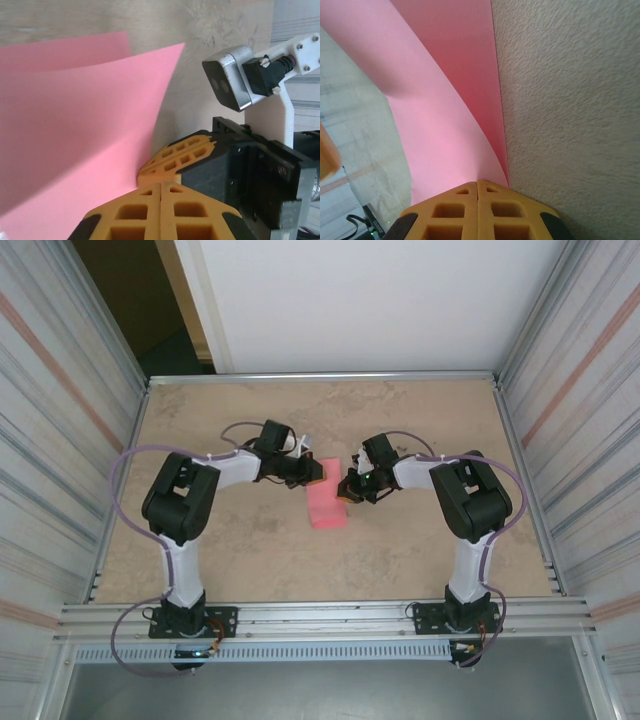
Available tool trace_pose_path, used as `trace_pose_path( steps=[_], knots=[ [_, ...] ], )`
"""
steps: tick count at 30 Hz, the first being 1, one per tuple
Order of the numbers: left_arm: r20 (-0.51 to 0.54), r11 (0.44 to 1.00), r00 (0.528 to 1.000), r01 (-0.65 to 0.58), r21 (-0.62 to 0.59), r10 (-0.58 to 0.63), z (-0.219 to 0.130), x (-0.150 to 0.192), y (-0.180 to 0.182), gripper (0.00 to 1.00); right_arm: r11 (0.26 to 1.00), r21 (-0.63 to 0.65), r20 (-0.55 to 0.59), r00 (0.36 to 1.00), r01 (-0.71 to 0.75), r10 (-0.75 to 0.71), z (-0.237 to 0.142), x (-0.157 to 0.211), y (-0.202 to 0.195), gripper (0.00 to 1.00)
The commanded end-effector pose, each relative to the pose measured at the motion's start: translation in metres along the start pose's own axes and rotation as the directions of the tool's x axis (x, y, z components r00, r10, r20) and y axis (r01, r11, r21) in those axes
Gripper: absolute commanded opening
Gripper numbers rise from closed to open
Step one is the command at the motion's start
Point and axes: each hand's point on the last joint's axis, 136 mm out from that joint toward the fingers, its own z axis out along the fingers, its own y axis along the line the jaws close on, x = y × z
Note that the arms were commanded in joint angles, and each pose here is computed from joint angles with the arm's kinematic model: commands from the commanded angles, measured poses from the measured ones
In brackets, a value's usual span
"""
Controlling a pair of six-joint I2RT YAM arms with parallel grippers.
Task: Fold a paper plane with a square sheet of paper (pick it up from the middle)
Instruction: First fold the square sheet of paper in half at the center of the table.
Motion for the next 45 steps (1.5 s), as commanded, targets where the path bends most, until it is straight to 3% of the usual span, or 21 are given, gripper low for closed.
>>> trace_pose_path(
  steps=[1,7,17,20,24,30,36,45],
  knots=[
    [-0.009,1.000,1.000,0.024,-0.012,-0.024,0.011,-0.006,0.012,0.01,0.896,0.414,-0.125,0.965,-0.159,0.229,0.010,0.071,-0.123,0.00],
    [0.009,0.995,0.996,0.088,-0.055,-0.088,0.012,-0.019,0.052,0.01,0.895,0.417,-0.125,0.965,-0.159,0.230,0.011,0.071,-0.124,0.00],
    [0.060,0.978,0.990,0.135,-0.160,-0.127,-0.021,-0.038,0.109,0.01,0.891,0.424,-0.124,0.964,-0.162,0.235,0.010,0.073,-0.129,0.00],
    [0.077,0.981,0.991,0.120,-0.151,-0.109,-0.031,-0.050,0.102,0.01,0.891,0.425,-0.124,0.964,-0.163,0.235,0.010,0.074,-0.129,0.00],
    [0.098,0.996,0.995,0.042,-0.084,-0.034,-0.041,-0.060,0.055,0.01,0.891,0.424,-0.125,0.964,-0.163,0.236,0.011,0.074,-0.129,0.00],
    [0.071,1.000,0.997,-0.001,-0.023,0.002,-0.015,-0.041,0.018,0.01,0.890,0.425,-0.126,0.963,-0.166,0.240,0.012,0.074,-0.130,0.00],
    [0.024,0.998,0.999,0.040,-0.051,-0.039,0.013,-0.036,0.037,0.01,0.887,0.431,-0.130,0.961,-0.168,0.245,0.012,0.076,-0.132,0.00],
    [0.042,0.986,0.996,0.086,-0.142,-0.081,0.008,-0.045,0.079,0.01,0.884,0.437,-0.126,0.961,-0.168,0.245,0.011,0.076,-0.134,0.00]
  ],
)
